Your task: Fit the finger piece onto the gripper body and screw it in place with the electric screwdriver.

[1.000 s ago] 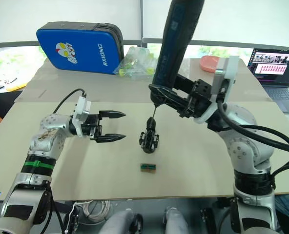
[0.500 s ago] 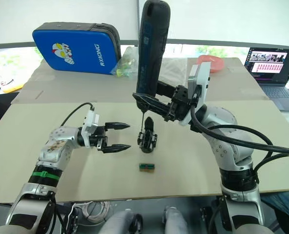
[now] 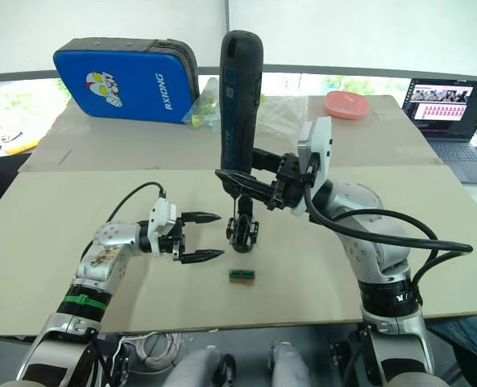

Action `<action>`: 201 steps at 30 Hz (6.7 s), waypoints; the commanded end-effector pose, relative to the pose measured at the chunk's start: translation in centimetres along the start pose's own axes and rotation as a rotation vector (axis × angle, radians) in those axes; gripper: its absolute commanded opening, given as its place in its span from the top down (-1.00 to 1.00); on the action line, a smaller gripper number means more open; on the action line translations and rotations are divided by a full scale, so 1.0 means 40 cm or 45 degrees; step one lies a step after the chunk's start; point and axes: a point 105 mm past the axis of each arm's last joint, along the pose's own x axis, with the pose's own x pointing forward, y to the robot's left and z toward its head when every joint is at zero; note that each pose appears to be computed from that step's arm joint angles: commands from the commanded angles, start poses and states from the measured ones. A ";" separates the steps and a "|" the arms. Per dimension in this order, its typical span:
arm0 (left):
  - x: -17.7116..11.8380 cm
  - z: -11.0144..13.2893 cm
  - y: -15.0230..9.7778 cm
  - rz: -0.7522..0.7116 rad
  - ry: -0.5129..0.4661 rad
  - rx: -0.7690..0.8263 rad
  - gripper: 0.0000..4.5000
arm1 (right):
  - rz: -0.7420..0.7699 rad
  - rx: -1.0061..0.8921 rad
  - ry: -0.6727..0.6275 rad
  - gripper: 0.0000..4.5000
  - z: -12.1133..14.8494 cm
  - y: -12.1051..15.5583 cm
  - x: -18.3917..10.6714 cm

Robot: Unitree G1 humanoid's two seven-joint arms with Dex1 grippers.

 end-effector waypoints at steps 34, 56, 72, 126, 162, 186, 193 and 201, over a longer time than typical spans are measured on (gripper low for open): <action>0.029 -0.002 0.003 0.013 -0.006 -0.019 -1.00 | 0.020 -0.056 -0.035 0.16 0.007 0.000 0.004; 0.027 -0.004 -0.003 0.006 -0.006 -0.021 -1.00 | 0.015 -0.080 -0.033 0.16 0.000 0.004 0.002; 0.043 -0.020 -0.005 0.024 0.019 -0.022 -1.00 | 0.045 -0.064 -0.012 0.16 -0.009 0.016 0.007; 0.134 -0.076 0.017 0.007 0.092 -0.069 -1.00 | 0.086 -0.070 0.011 0.16 -0.005 0.008 0.031; 0.163 -0.133 0.012 -0.011 0.222 -0.054 -0.04 | 0.083 -0.058 0.022 0.16 -0.011 0.016 0.026; 0.179 -0.116 0.002 -0.005 0.172 -0.080 -0.04 | 0.009 0.003 0.196 0.16 -0.099 0.006 0.018; 0.171 -0.120 0.002 0.008 0.184 -0.084 -0.04 | -0.031 0.066 0.253 0.16 -0.143 0.004 0.017; 0.170 -0.120 0.004 0.008 0.188 -0.083 -0.04 | -0.086 0.152 0.327 0.16 -0.211 -0.004 0.001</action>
